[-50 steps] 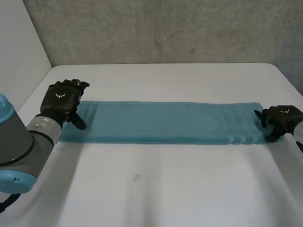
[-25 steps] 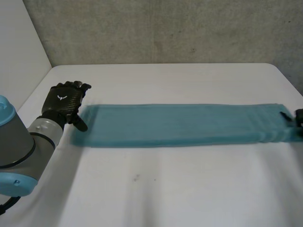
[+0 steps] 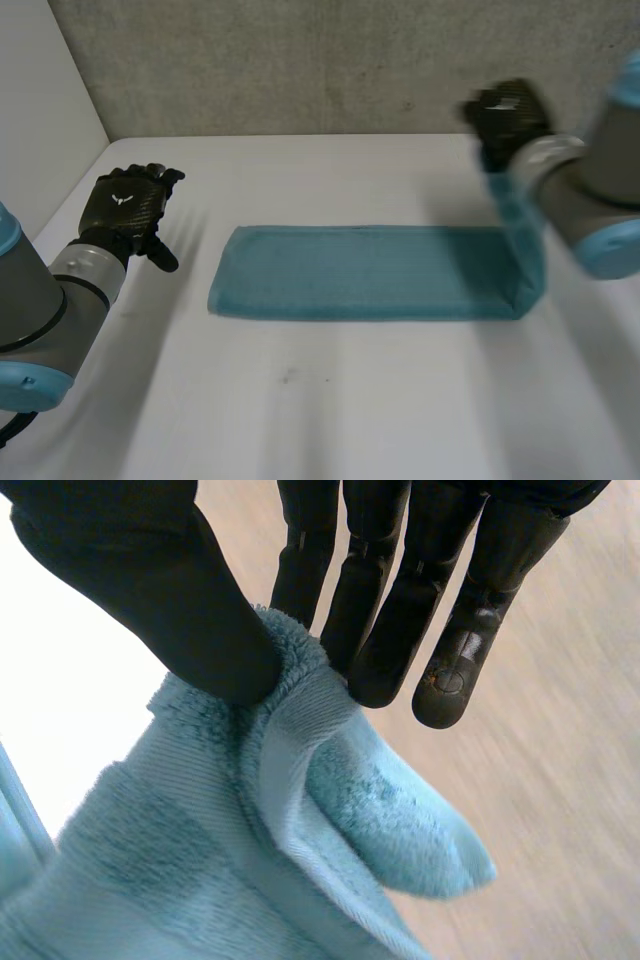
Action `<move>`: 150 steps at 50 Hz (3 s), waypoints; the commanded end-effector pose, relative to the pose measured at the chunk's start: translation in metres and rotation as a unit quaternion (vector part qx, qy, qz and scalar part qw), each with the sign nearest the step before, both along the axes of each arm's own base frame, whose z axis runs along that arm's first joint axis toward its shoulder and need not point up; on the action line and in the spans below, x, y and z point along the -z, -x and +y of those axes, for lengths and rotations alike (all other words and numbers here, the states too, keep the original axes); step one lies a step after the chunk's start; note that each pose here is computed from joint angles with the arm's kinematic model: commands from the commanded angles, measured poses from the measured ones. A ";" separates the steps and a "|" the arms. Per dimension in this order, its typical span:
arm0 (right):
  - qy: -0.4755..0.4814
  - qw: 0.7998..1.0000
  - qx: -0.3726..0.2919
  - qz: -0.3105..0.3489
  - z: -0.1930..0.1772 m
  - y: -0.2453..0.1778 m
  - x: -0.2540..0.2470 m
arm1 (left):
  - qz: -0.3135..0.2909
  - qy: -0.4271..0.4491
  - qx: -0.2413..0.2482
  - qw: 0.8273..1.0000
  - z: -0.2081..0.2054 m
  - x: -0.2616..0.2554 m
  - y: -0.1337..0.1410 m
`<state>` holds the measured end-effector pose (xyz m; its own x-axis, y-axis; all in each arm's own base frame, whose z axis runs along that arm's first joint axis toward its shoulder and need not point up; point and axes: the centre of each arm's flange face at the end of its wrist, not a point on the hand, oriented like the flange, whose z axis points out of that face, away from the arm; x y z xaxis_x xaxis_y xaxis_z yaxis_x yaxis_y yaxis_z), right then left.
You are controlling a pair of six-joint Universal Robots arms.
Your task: Fold the laundry
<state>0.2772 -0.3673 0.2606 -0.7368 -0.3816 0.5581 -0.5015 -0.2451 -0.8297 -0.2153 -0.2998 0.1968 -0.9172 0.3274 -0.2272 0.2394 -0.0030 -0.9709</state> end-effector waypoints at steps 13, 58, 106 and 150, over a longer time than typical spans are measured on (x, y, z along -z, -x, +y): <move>-0.042 0.953 -0.286 0.087 0.165 -0.187 0.132 | 0.000 -0.003 0.003 1.000 0.001 0.002 0.002; -0.173 0.984 0.020 -0.024 0.041 0.025 0.103 | -0.055 -0.027 0.050 0.997 0.022 0.006 0.044; -0.369 0.919 -0.073 -0.119 0.081 -0.094 0.131 | 0.026 -0.198 0.046 0.979 0.008 0.046 0.078; -0.100 0.971 0.080 -0.200 0.076 0.044 -0.069 | 0.124 -0.042 0.041 0.991 0.045 -0.148 0.020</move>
<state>0.2307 -0.2930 0.3349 -0.9532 -0.2681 0.1396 -0.1423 -0.0095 -0.9898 -0.2332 -0.2561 0.3484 -0.9131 0.4069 0.0244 0.0008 0.0617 -0.9981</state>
